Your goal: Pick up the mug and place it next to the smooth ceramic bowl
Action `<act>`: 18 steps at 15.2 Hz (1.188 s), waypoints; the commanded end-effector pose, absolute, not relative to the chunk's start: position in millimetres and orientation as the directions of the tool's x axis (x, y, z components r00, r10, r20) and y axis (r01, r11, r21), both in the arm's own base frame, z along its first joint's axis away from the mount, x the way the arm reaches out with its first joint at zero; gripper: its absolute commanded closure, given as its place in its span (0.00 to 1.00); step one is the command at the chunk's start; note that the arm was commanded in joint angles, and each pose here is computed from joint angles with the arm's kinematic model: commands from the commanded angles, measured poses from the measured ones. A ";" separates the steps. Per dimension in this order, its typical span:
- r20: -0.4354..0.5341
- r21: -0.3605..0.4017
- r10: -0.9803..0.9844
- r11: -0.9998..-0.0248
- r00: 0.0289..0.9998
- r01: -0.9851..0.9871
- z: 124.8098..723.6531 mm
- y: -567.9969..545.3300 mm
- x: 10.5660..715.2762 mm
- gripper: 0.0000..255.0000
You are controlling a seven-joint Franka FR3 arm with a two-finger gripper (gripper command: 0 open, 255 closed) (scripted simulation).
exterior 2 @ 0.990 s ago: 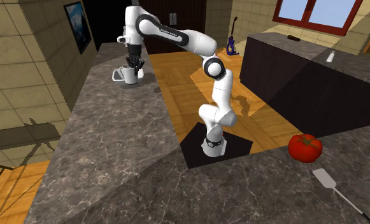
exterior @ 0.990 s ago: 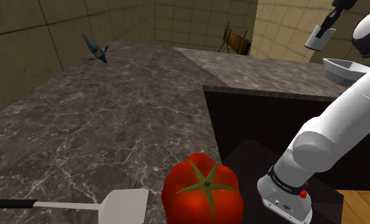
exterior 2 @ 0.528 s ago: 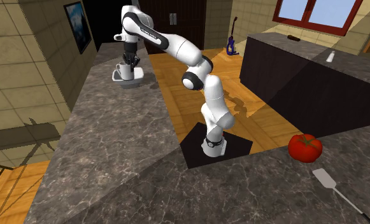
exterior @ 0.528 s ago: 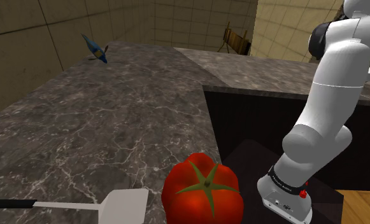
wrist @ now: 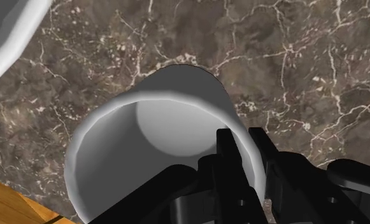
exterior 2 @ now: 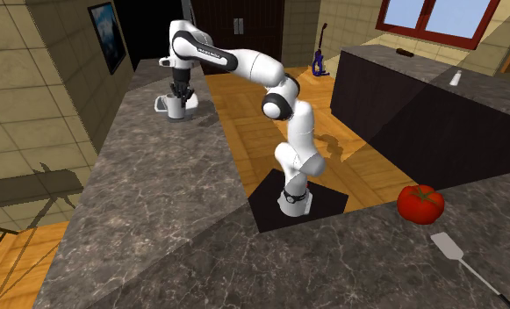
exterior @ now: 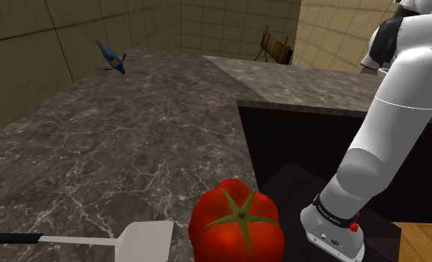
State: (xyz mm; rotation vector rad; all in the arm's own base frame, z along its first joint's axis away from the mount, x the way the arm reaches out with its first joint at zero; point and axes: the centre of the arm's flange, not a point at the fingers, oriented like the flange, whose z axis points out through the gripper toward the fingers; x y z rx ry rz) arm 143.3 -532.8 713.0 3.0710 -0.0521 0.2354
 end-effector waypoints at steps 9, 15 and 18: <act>0.152 0.059 -0.028 -0.998 0.988 -0.037 660.0 -532.9 143.7 1.00; 0.152 0.059 -0.028 -0.998 0.988 -0.037 628.3 -532.9 143.7 1.00; 0.152 0.059 -0.028 -0.998 0.988 -0.037 612.4 -532.9 143.7 1.00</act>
